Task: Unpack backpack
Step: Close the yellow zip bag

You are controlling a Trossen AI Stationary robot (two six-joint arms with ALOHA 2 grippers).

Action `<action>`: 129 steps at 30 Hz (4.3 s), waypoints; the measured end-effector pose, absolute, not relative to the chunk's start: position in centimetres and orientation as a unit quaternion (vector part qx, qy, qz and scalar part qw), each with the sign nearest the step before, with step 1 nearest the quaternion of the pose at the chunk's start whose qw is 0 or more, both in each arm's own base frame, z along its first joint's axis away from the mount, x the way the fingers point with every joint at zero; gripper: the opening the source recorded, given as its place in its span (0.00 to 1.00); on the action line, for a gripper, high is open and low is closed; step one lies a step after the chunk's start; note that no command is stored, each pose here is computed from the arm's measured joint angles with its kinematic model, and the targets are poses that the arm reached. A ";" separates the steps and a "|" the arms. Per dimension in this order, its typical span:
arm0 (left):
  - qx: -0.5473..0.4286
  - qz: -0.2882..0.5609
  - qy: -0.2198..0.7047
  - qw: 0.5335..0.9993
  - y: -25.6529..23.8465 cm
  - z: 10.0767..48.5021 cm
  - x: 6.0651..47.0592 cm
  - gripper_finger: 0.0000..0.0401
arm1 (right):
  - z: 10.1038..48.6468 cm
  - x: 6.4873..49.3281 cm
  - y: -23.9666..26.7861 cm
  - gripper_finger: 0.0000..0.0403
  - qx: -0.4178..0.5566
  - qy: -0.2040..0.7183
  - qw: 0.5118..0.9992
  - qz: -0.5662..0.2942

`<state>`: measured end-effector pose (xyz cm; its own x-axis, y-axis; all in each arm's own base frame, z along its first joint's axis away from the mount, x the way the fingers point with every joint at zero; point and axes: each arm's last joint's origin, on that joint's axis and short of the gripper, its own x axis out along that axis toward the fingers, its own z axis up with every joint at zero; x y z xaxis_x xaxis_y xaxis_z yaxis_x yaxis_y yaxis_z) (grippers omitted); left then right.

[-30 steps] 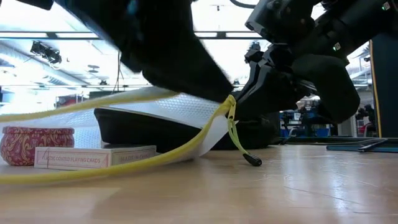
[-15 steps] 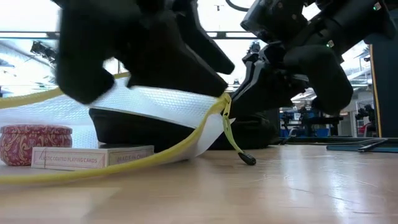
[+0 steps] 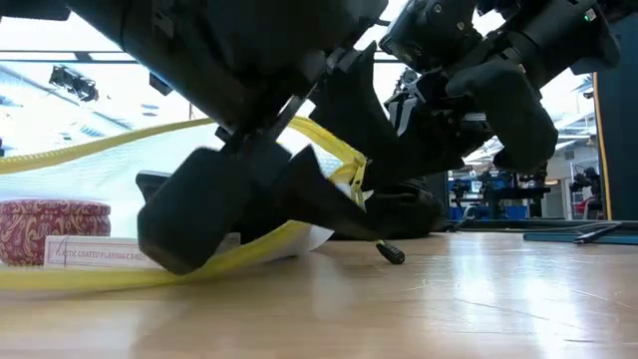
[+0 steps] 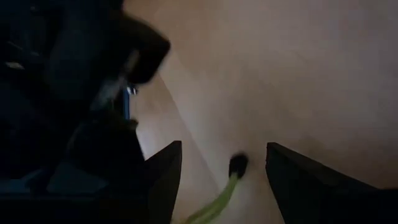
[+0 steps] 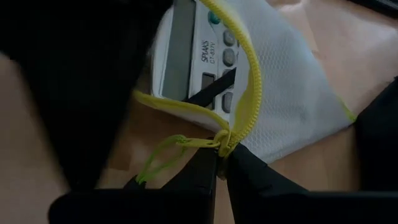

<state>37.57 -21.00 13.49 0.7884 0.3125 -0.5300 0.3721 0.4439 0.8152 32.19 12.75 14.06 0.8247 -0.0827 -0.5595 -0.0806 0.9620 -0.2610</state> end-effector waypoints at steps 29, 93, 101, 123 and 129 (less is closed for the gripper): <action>0.590 0.021 0.396 0.703 -20.2 14.3 37.2 0.50 | 14.4 32.5 12.9 0.00 -0.095 0.275 0.957 0.012; -0.153 0.285 0.175 0.930 -29.2 15.1 34.9 0.12 | 15.2 33.3 12.0 0.00 -0.006 0.232 0.972 -0.041; -0.152 0.293 0.181 0.926 -27.5 14.9 36.8 0.11 | 15.1 33.1 12.7 0.00 0.002 0.239 0.971 0.008; -0.216 0.269 0.234 0.909 -29.5 14.2 34.4 0.54 | 15.1 32.9 13.4 0.00 -0.018 0.246 0.966 0.077; -0.198 0.301 0.213 0.908 -28.8 14.1 34.3 0.54 | 15.2 33.0 13.4 0.00 -0.017 0.240 0.968 0.077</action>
